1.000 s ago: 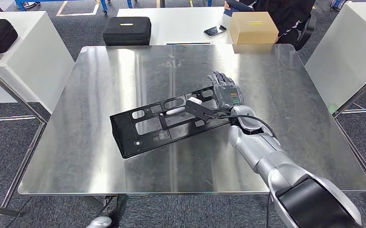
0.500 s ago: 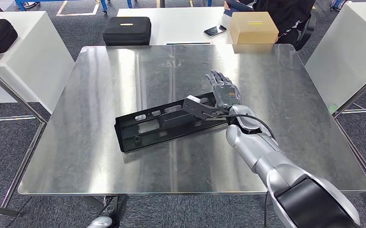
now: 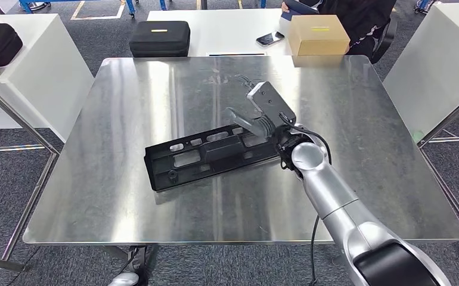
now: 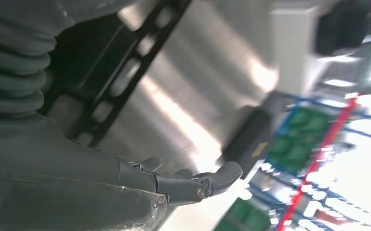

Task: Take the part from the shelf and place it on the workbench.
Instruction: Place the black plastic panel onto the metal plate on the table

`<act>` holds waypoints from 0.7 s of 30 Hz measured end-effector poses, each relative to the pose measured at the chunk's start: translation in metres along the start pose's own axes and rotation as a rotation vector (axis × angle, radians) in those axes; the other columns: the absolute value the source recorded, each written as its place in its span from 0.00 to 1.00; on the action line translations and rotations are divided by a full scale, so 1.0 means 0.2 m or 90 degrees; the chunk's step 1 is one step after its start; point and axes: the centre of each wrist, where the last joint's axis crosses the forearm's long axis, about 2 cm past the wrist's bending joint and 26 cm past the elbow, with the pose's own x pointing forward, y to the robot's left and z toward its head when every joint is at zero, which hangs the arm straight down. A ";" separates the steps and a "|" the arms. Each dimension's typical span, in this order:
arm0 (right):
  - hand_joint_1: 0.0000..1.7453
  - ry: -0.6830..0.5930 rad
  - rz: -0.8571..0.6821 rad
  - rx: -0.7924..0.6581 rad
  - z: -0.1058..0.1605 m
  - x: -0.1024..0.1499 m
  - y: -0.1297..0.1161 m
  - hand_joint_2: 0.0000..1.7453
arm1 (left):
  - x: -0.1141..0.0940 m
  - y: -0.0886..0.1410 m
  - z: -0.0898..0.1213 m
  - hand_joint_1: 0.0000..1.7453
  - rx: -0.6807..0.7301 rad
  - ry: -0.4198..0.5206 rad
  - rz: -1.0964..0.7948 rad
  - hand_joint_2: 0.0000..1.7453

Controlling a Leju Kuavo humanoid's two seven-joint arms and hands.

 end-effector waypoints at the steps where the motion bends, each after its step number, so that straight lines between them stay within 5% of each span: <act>1: 0.00 -0.016 -0.012 0.004 0.01 0.02 0.00 0.00 | 0.00 0.00 0.00 0.00 0.001 0.000 0.001 0.00; 9: 0.00 -0.130 -0.191 0.077 0.11 0.16 -0.01 0.00 | -0.02 0.04 0.00 0.00 0.014 0.006 0.011 0.00; 21: 0.00 -0.238 -0.257 0.100 0.27 0.27 -0.01 0.00 | -0.06 0.07 -0.01 0.00 0.020 0.005 0.026 0.00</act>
